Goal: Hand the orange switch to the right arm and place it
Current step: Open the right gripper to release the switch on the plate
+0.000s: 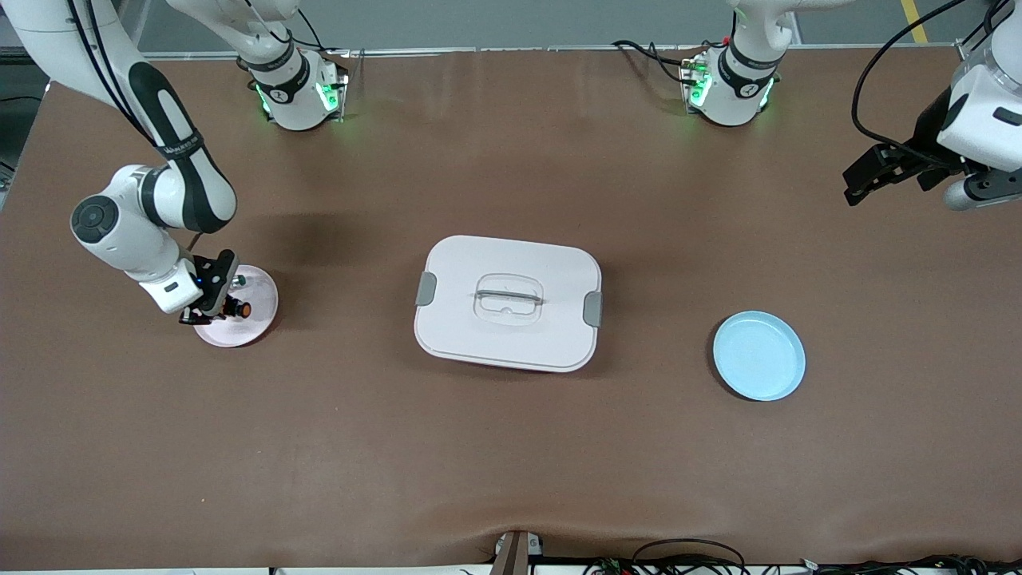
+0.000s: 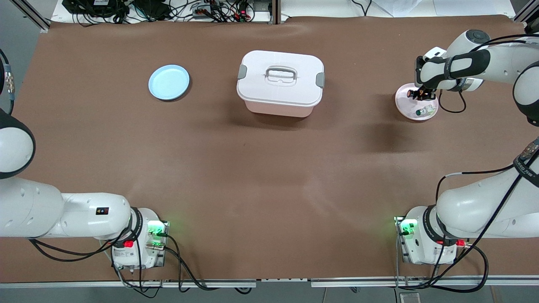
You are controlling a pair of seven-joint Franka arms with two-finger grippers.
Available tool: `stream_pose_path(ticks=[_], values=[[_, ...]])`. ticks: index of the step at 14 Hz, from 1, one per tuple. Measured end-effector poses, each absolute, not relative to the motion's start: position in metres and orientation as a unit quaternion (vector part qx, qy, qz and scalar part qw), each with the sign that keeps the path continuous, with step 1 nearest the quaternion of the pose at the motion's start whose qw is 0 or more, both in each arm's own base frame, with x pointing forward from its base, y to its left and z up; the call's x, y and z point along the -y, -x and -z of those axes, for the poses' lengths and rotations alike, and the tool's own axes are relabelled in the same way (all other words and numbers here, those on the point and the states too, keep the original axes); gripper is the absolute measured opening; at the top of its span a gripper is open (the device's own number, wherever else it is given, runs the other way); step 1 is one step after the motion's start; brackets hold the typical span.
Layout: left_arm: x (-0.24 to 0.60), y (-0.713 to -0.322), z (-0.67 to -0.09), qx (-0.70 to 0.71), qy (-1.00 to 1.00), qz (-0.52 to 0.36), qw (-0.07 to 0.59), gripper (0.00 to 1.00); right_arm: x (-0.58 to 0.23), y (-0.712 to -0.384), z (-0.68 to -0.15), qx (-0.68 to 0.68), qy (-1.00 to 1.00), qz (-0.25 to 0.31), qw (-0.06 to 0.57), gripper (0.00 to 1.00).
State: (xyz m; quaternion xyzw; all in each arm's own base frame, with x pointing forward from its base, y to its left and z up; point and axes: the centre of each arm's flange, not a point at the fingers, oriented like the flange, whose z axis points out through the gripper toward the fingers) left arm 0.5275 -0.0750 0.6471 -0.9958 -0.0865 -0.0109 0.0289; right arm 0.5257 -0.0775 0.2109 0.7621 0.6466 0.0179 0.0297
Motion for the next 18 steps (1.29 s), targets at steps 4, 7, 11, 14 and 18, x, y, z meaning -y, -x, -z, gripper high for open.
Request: stream_pose_path(ticks=[4, 7, 11, 14, 18], values=[[0.075, -0.525, -0.651, 0.062, 0.998, 0.015, 0.029, 1.00, 0.078, -0.524, -0.199, -0.647, -0.762, -0.014, 0.026, 0.41], [0.059, -0.527, -0.650, 0.050, 0.998, 0.012, 0.029, 1.00, 0.078, -0.523, -0.192, -0.648, -0.761, -0.011, 0.024, 0.41], [0.051, -0.528, -0.648, 0.038, 0.999, 0.010, 0.030, 1.00, 0.076, -0.526, -0.190, -0.660, -0.751, -0.010, 0.032, 0.41], [0.048, -0.528, -0.648, 0.033, 0.999, 0.008, 0.024, 1.00, 0.076, -0.529, -0.191, -0.665, -0.746, -0.010, 0.037, 0.41], [0.046, -0.528, -0.647, 0.032, 0.999, 0.004, 0.020, 1.00, 0.078, -0.534, -0.192, -0.664, -0.746, -0.012, 0.040, 0.48]])
